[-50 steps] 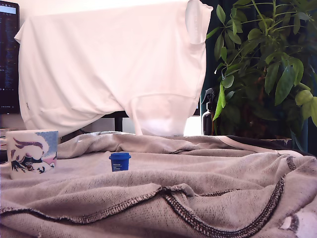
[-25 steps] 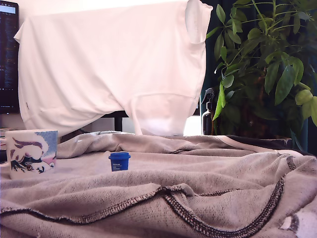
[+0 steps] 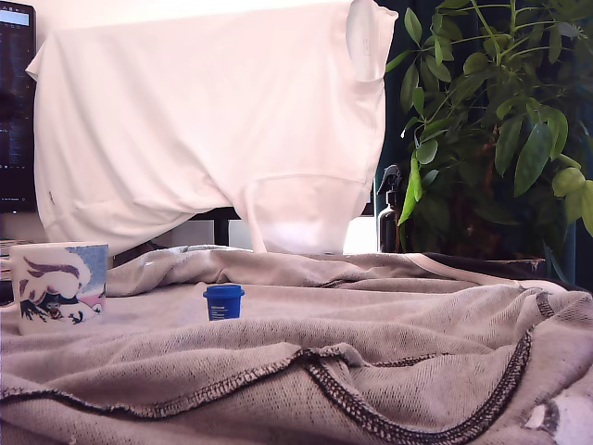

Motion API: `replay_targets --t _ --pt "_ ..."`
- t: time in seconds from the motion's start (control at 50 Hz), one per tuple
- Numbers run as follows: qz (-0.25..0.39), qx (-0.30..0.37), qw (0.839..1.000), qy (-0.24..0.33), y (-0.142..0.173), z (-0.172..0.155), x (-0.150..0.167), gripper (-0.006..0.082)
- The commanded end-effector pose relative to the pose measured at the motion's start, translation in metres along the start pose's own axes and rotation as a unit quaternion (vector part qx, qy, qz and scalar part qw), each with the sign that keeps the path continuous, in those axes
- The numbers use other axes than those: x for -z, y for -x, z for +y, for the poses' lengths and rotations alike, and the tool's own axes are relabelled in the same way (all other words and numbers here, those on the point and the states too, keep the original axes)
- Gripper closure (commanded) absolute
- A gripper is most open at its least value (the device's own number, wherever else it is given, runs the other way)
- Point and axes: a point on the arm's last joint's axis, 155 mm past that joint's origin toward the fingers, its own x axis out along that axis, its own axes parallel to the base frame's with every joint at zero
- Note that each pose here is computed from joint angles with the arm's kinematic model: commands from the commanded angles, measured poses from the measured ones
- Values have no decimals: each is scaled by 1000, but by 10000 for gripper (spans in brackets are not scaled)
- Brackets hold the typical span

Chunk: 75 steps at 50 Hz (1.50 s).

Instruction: Pick the blue coffee capsule and place it inside the blue coffee cup

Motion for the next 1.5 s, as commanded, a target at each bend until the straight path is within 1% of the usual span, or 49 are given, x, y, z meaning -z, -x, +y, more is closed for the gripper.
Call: replay_targets --t 0.0,0.14,0.34,0.38,0.4,0.44,0.48,0.52,0.56,0.58,0.6,0.74,0.88,1.04,1.24,1.48 --pt "21 9 1000 -3 -2 -1 17 783" --pt "45 18 999 -5 -9 -6 31 783" --pt "48 28 998 -8 -17 -12 34 783" --pt "47 25 999 -10 -20 -11 34 754" --pt "46 26 999 -12 -21 -12 33 717" --pt "46 29 998 -24 -23 -13 34 587" --pt "47 31 998 -37 -26 -15 34 393" --pt "50 26 998 -40 -29 -14 34 244" --pt "56 24 997 -38 -34 -15 34 139" --pt "60 26 997 -39 -36 -16 35 103" --pt "63 28 997 -41 -38 -17 35 86" --pt "79 11 995 -61 -58 -18 35 84" --pt "104 -9 992 -73 -77 -14 44 84" --pt "132 -44 987 -77 -96 0 58 83" --pt "141 -95 982 -83 -114 25 71 83" --pt "172 -104 976 -81 -131 38 99 82"
